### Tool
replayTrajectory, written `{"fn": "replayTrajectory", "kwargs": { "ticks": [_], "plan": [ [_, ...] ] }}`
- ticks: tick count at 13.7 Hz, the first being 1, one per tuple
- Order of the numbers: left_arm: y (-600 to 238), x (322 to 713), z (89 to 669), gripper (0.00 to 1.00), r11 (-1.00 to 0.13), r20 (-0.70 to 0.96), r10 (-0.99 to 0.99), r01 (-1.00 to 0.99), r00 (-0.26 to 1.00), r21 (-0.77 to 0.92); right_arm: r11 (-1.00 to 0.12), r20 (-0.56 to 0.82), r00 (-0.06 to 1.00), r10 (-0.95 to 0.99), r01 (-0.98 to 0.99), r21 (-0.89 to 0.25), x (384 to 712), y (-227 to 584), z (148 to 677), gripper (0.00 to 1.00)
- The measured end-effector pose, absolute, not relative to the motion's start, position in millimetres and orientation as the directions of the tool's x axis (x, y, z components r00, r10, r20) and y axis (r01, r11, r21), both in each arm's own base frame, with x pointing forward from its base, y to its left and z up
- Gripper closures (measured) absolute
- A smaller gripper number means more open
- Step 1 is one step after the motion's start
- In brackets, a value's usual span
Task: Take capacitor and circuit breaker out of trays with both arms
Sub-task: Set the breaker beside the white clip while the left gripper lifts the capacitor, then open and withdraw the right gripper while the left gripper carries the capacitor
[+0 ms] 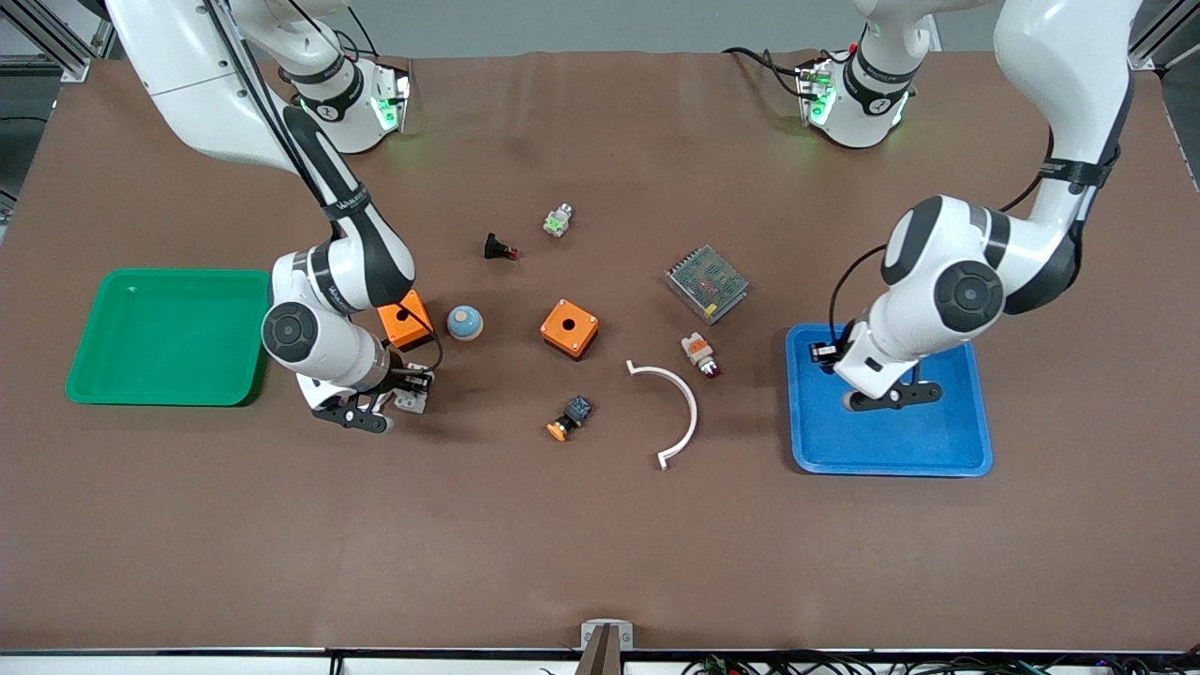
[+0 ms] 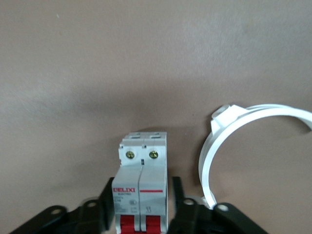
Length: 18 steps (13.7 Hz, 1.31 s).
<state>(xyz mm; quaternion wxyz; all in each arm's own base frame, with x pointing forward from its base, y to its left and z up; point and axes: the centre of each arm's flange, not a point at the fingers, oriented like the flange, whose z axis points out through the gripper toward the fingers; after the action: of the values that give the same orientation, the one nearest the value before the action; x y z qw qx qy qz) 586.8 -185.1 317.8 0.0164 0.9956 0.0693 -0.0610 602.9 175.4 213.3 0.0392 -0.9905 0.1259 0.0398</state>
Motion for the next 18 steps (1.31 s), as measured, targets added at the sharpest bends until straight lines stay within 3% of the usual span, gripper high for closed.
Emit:
{"fn": "replayTrajectory", "kwargs": {
  "ticks": [4,5,8,12,16,18],
  "plan": [
    [-220.0,575.5,325.7,0.66,-0.983,-0.123,0.176,0.181,0.977,0.033,-0.967,-0.134,0.96,-0.244,-0.252,-0.043,626.6,134.2,281.2,0.05],
    [-228.6,572.3,326.3,0.66,-0.981,-0.123,0.184,0.19,0.975,0.031,-0.972,-0.132,0.966,-0.222,-0.23,-0.05,630.7,111.2,313.7,0.0],
    [-261.5,560.1,329.3,0.66,-0.974,-0.12,0.221,0.226,0.968,0.025,-0.977,-0.077,0.978,-0.195,-0.201,-0.071,620.2,56.4,416.1,0.0],
    [-288.5,550.7,335.0,0.66,-0.964,-0.113,0.26,0.264,0.959,0.023,-0.977,-0.013,0.98,-0.199,-0.2,-0.079,582.4,17.5,520.0,0.0],
    [-296.4,546.0,334.2,0.66,-0.944,-0.118,0.328,0.331,0.937,0.009,-0.977,0.09,0.976,-0.199,-0.191,-0.091,542.7,15.3,599.6,0.0],
    [-294.1,546.2,329.9,0.66,-0.93,-0.128,0.365,0.367,0.922,-0.005,-0.978,0.109,0.975,-0.196,-0.187,-0.092,531.4,17.1,614.1,0.0]
  ]
}}
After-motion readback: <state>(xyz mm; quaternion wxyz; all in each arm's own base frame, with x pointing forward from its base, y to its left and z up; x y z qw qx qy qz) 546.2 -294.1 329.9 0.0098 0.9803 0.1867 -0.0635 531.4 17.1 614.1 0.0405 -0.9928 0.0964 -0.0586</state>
